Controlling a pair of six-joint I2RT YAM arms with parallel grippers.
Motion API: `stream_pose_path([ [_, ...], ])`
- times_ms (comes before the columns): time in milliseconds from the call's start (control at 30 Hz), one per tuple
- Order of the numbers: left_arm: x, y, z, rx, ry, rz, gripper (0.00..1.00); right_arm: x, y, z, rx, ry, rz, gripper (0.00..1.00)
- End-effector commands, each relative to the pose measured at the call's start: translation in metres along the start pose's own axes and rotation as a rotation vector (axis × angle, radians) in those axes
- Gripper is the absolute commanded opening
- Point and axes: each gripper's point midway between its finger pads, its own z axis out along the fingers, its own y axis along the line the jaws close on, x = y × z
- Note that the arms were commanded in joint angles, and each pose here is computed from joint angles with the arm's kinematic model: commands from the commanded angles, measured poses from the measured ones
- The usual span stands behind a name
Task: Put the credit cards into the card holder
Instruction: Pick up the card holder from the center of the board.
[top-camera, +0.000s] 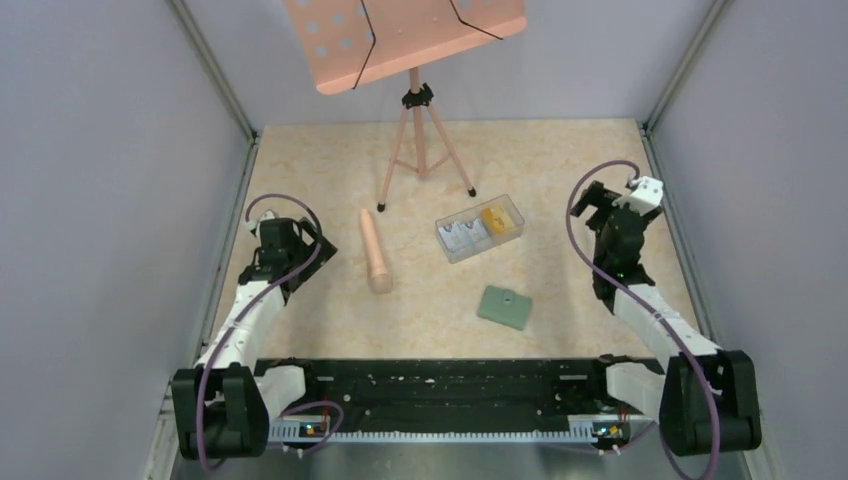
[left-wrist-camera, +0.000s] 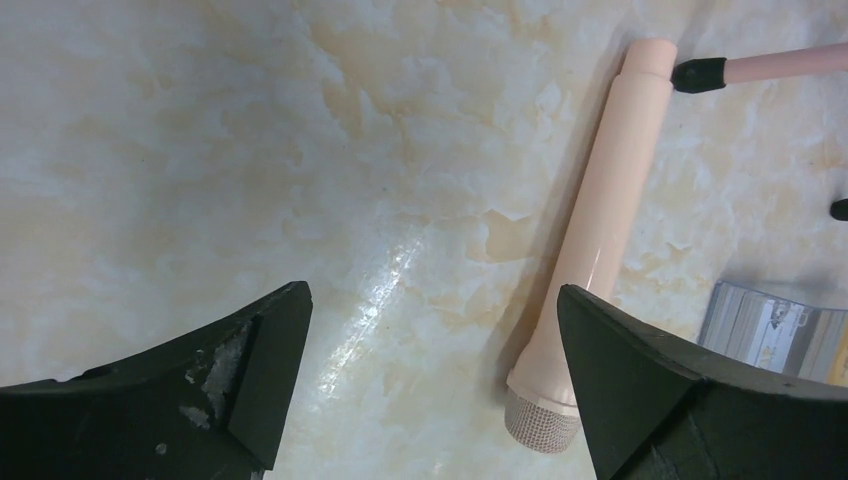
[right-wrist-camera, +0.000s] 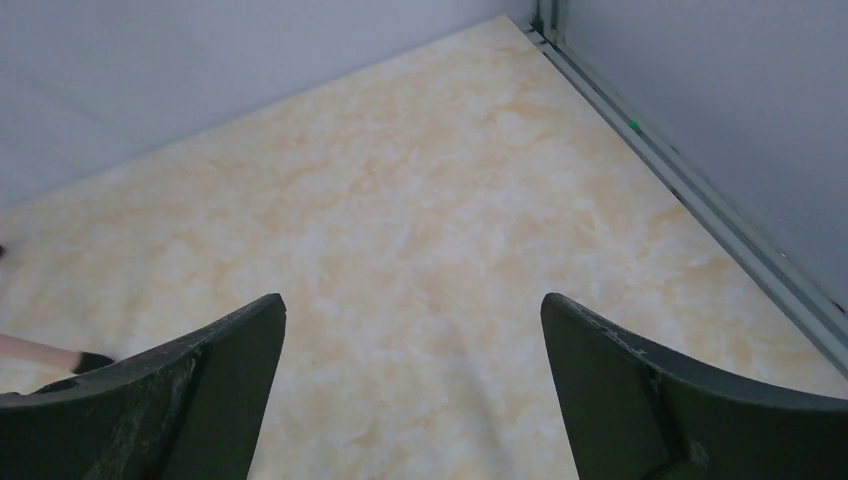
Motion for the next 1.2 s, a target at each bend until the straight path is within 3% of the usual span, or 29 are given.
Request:
stream_pose_path([
  [0, -0.024, -0.006, -0.012, -0.021, -0.057, 0.029, 0.99, 0.016, 0.011, -0.020, -0.025, 0.218, 0.116, 0.99],
  [200, -0.023, -0.028, -0.019, 0.047, 0.049, 0.141, 0.99, 0.031, 0.022, -0.039, -0.045, 0.382, 0.199, 0.99],
  [300, -0.018, -0.052, -0.020, 0.182, 0.091, 0.181, 0.99, 0.039, 0.026, -0.047, -0.060, 0.469, 0.186, 0.99],
  [467, 0.005, -0.072, -0.016, 0.261, 0.210, 0.096, 0.99, 0.044, 0.023, -0.060, -0.056, 0.535, 0.166, 0.99],
  [600, 0.043, -0.101, -0.016, 0.352, 0.321, 0.086, 0.99, 0.043, 0.029, -0.067, -0.101, 0.562, 0.157, 0.99],
  [733, 0.093, -0.149, -0.028, 0.470, 0.448, 0.180, 0.99, 0.051, 0.041, -0.074, -0.170, 0.630, 0.158, 0.99],
  [967, 0.147, -0.193, -0.048, 0.587, 0.571, 0.356, 0.98, 0.081, 0.062, -0.090, -0.266, 0.845, 0.170, 0.98],
  [1167, 0.187, -0.213, -0.053, 0.657, 0.737, 0.437, 0.96, 0.111, 0.077, -0.117, -0.369, 1.037, 0.223, 0.91],
])
